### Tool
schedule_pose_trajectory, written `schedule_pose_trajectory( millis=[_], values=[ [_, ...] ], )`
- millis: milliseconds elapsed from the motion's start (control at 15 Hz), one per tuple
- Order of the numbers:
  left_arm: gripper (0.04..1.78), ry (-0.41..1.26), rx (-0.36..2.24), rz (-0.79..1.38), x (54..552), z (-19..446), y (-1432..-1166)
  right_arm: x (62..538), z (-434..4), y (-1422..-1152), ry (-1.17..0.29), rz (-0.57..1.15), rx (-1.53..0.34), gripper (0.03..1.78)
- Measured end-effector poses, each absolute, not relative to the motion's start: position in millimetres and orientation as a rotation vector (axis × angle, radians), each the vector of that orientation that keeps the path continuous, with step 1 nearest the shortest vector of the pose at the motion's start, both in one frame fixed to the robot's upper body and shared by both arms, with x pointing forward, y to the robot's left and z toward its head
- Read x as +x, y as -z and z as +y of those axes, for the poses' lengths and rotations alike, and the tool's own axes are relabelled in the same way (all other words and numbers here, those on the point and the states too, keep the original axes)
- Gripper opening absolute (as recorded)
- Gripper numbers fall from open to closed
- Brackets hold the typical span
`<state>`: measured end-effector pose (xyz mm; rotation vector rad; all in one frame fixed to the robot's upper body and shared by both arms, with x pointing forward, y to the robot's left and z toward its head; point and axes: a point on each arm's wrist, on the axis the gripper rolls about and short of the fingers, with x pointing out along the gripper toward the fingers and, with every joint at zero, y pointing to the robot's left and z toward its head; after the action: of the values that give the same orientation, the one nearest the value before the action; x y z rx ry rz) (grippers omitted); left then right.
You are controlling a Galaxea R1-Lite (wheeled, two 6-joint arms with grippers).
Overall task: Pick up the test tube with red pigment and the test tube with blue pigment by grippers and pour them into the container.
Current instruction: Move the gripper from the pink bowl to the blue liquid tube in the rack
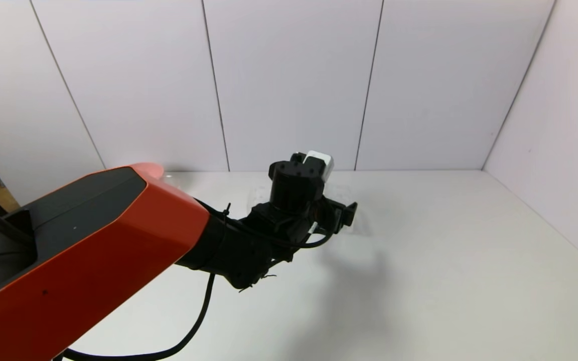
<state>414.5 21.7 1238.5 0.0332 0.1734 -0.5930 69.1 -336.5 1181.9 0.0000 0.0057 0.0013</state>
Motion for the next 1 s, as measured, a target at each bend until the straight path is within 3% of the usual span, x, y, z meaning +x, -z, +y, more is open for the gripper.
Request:
schedule_pose_trajectory(
  millis=[1000],
  values=[
    [1.76, 0.514, 0.021, 0.192, 439, -4, -1233, 69, -337, -1182, -0.001, 0.006, 0.000, 1.78]
  ],
)
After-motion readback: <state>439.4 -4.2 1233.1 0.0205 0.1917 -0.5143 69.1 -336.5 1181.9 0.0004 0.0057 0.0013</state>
